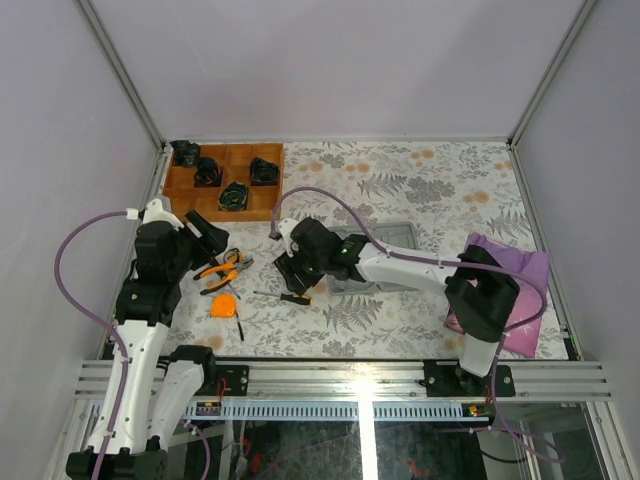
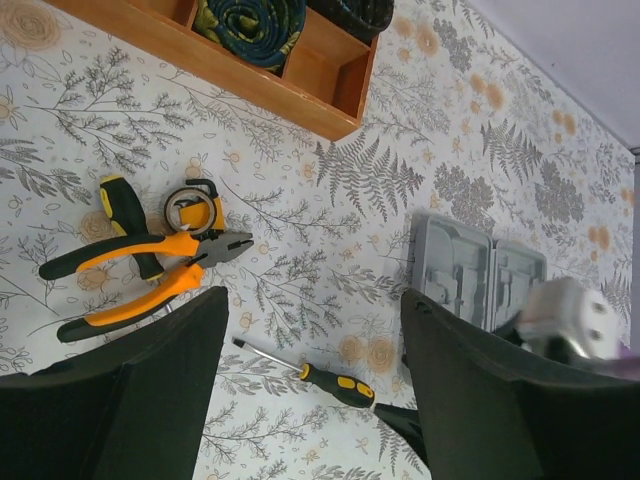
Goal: Sort the tools into containers
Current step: Adjust the storage box at the center of the board, then pick up the screwdriver from the center of the board.
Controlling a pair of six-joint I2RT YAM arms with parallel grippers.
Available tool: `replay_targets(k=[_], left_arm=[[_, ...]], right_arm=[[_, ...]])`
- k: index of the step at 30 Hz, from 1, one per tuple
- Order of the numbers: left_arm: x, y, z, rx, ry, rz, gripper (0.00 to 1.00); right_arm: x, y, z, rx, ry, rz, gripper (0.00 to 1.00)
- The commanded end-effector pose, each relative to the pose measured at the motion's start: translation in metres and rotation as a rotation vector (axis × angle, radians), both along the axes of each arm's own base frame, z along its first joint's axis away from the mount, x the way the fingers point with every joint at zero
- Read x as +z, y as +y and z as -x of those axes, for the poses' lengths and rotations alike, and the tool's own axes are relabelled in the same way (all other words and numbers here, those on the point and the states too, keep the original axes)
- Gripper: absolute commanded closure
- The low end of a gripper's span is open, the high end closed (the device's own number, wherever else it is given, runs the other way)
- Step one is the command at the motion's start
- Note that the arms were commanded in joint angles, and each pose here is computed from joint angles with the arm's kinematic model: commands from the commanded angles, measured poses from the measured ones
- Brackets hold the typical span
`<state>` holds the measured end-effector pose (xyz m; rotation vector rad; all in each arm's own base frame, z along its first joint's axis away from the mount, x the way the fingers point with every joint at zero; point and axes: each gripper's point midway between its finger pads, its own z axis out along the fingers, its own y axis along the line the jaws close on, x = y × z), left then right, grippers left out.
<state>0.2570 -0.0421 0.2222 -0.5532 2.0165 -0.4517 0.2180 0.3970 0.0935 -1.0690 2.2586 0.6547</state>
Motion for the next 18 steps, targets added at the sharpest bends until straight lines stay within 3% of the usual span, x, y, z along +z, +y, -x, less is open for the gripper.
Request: replay_targets(k=[1,18], left_arm=[[0.015,0.01,0.002,0.02,-0.062,-0.05,0.31],[0.012,0.009,0.001,0.02,-0.066,-0.043,0.31]], right_arm=[[0.006,0.025,0.002,0.107,0.008,-0.009,0.39],[-0.051,0.02,0.013,0.219,0.097,0.18,0.39]])
